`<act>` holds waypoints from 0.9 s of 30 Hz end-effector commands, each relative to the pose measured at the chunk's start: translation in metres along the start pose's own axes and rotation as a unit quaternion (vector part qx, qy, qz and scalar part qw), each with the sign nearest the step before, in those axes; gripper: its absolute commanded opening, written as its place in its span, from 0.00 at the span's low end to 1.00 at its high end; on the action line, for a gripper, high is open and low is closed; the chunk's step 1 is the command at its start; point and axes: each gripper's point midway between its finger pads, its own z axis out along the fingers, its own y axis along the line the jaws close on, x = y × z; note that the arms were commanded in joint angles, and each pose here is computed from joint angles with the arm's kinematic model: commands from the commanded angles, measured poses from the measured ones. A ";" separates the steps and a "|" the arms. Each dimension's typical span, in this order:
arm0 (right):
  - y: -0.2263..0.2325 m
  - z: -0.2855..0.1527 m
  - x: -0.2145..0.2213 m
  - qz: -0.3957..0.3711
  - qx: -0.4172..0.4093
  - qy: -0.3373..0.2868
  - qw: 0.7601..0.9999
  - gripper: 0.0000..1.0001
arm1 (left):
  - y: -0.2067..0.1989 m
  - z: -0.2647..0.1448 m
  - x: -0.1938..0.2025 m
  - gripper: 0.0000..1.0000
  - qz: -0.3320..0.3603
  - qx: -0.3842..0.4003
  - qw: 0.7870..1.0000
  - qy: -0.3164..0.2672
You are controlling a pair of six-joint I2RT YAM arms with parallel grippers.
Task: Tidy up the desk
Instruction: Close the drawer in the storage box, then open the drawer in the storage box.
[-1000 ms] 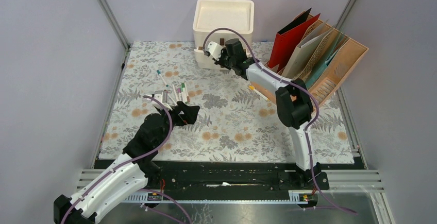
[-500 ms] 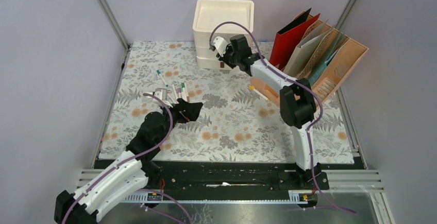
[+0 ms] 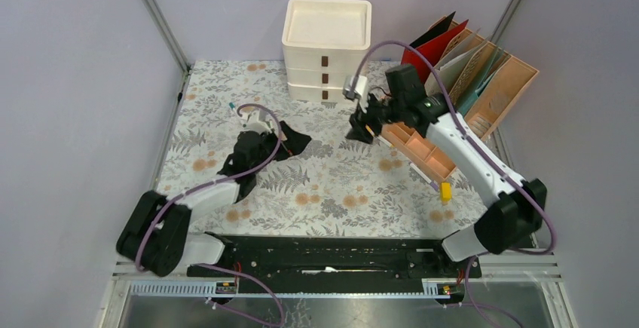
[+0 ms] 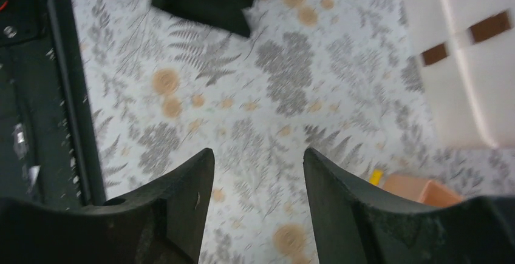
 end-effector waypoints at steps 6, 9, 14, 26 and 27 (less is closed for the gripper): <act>0.049 -0.048 0.042 0.054 -0.073 -0.032 0.995 0.66 | -0.011 0.088 -0.037 0.97 0.053 0.008 0.999 -0.001; 0.039 -0.056 0.045 0.069 -0.064 -0.041 0.995 0.66 | -0.001 0.114 -0.039 0.95 0.065 -0.005 0.998 0.001; 0.038 -0.058 0.049 0.077 -0.069 -0.050 0.993 0.66 | 0.009 0.154 -0.038 0.92 0.075 -0.013 0.997 0.008; 0.036 -0.056 0.054 0.077 -0.068 -0.044 0.994 0.66 | 0.029 0.212 -0.051 0.84 0.115 -0.026 0.992 -0.034; 0.036 -0.056 0.055 0.078 -0.069 -0.043 0.994 0.66 | 0.033 0.216 -0.049 0.83 0.115 -0.029 0.992 -0.033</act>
